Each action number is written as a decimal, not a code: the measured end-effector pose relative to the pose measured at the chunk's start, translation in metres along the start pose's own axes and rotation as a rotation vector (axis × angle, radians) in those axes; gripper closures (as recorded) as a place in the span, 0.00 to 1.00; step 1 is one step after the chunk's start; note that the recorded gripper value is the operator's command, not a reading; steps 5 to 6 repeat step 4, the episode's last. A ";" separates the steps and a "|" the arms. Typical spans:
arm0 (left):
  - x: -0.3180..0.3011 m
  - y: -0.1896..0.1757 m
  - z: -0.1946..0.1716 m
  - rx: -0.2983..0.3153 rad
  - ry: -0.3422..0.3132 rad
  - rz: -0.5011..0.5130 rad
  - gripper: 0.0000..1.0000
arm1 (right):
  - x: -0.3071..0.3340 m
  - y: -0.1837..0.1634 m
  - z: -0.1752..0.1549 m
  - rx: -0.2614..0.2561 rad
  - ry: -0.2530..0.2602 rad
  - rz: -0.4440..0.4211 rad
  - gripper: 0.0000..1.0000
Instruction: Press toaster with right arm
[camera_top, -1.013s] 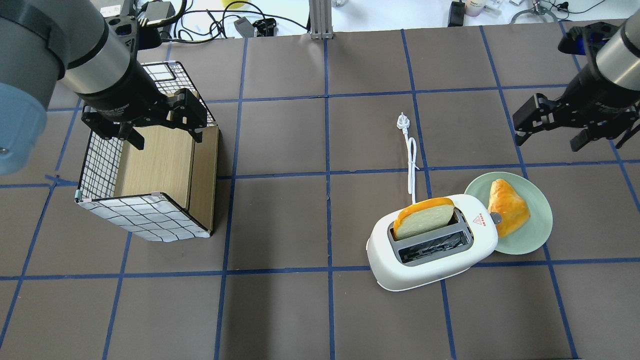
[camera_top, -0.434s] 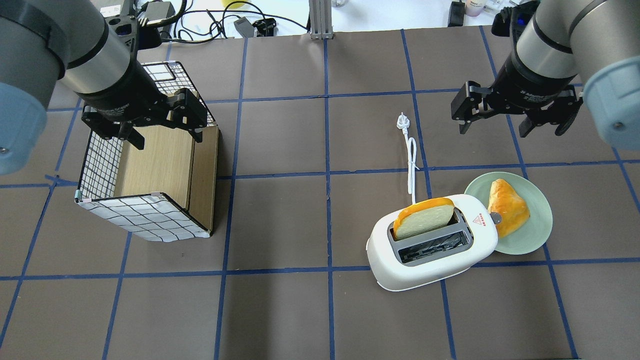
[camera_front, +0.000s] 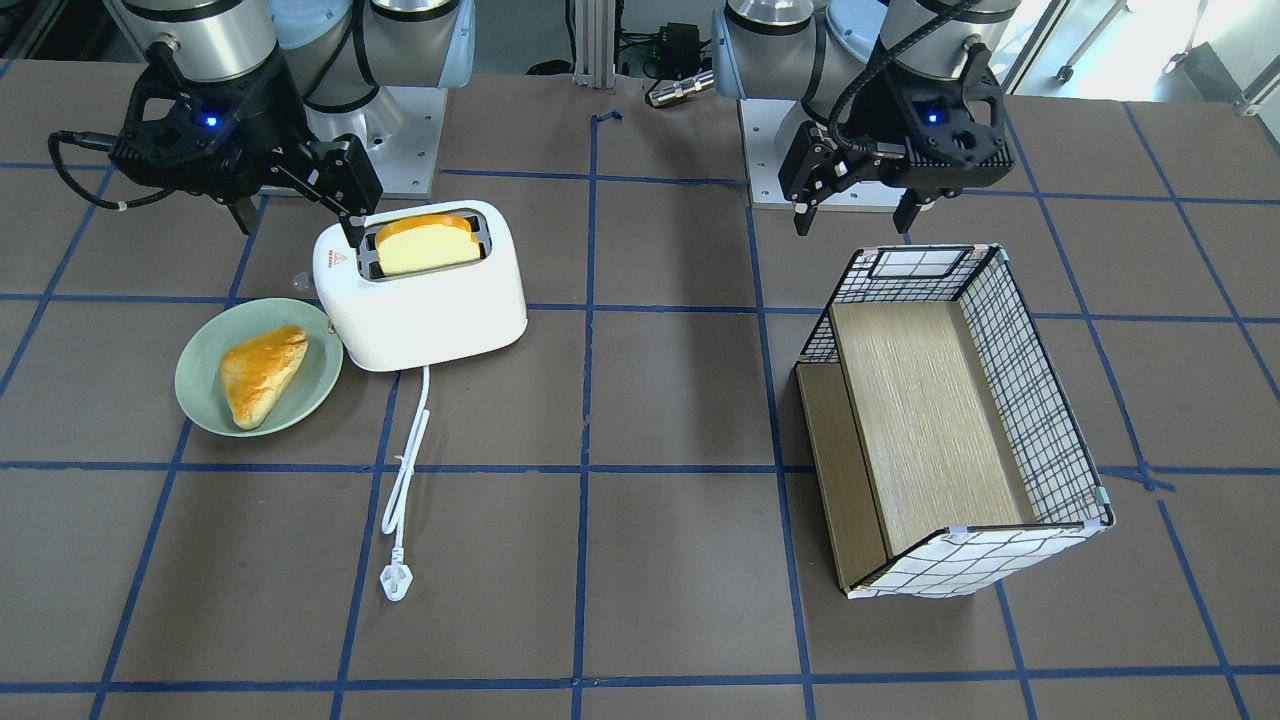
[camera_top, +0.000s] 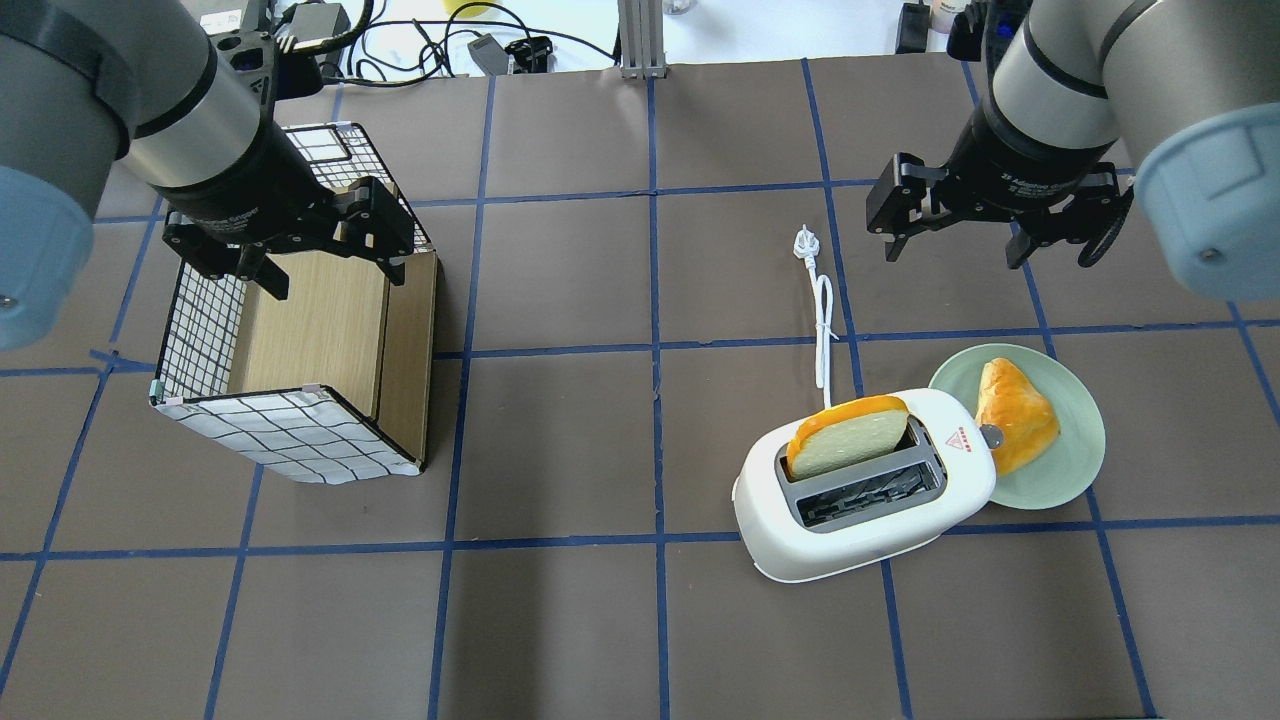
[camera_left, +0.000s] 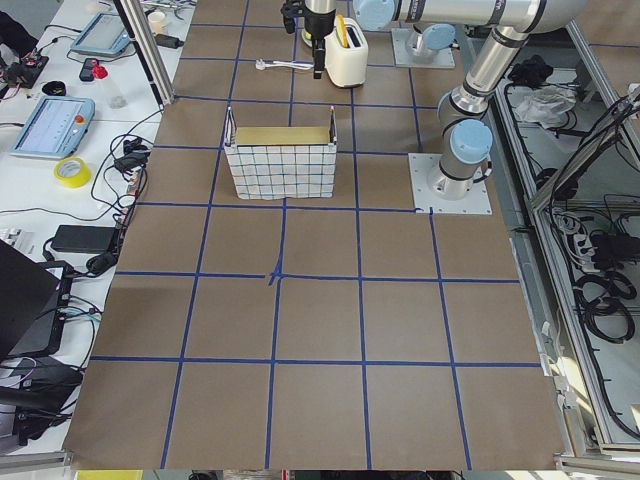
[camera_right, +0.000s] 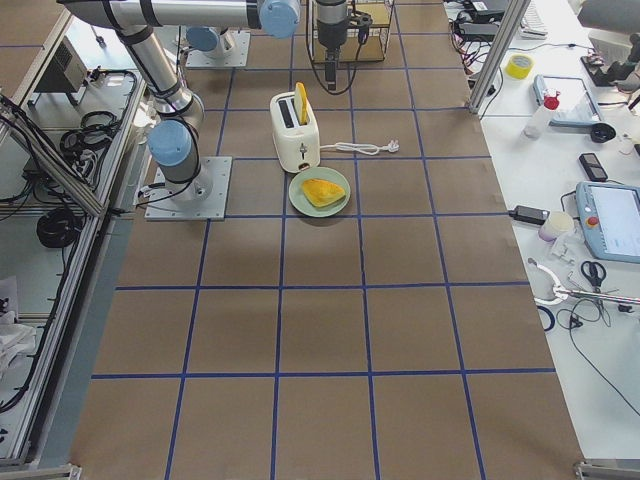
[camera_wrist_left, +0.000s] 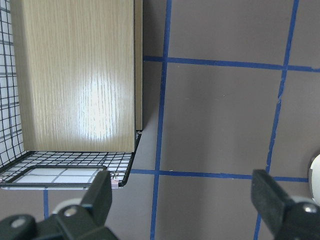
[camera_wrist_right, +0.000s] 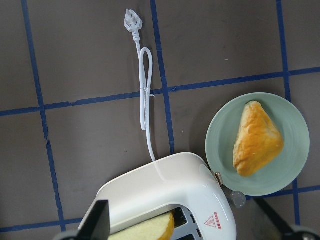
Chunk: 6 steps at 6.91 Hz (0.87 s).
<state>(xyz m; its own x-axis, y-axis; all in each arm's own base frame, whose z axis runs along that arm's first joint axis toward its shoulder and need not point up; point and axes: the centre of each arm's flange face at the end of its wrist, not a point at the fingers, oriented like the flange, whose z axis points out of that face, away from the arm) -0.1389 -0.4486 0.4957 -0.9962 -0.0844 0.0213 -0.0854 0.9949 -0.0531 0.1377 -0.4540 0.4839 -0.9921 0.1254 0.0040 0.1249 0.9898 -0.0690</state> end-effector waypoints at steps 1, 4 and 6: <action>0.000 0.000 0.000 0.000 -0.001 0.000 0.00 | -0.002 0.001 0.001 -0.002 -0.001 -0.001 0.00; 0.000 0.000 0.000 0.001 -0.001 0.000 0.00 | -0.001 0.001 0.003 -0.004 0.008 0.000 0.00; 0.000 0.000 0.000 0.001 -0.001 0.000 0.00 | -0.001 0.001 0.003 -0.004 0.008 0.000 0.00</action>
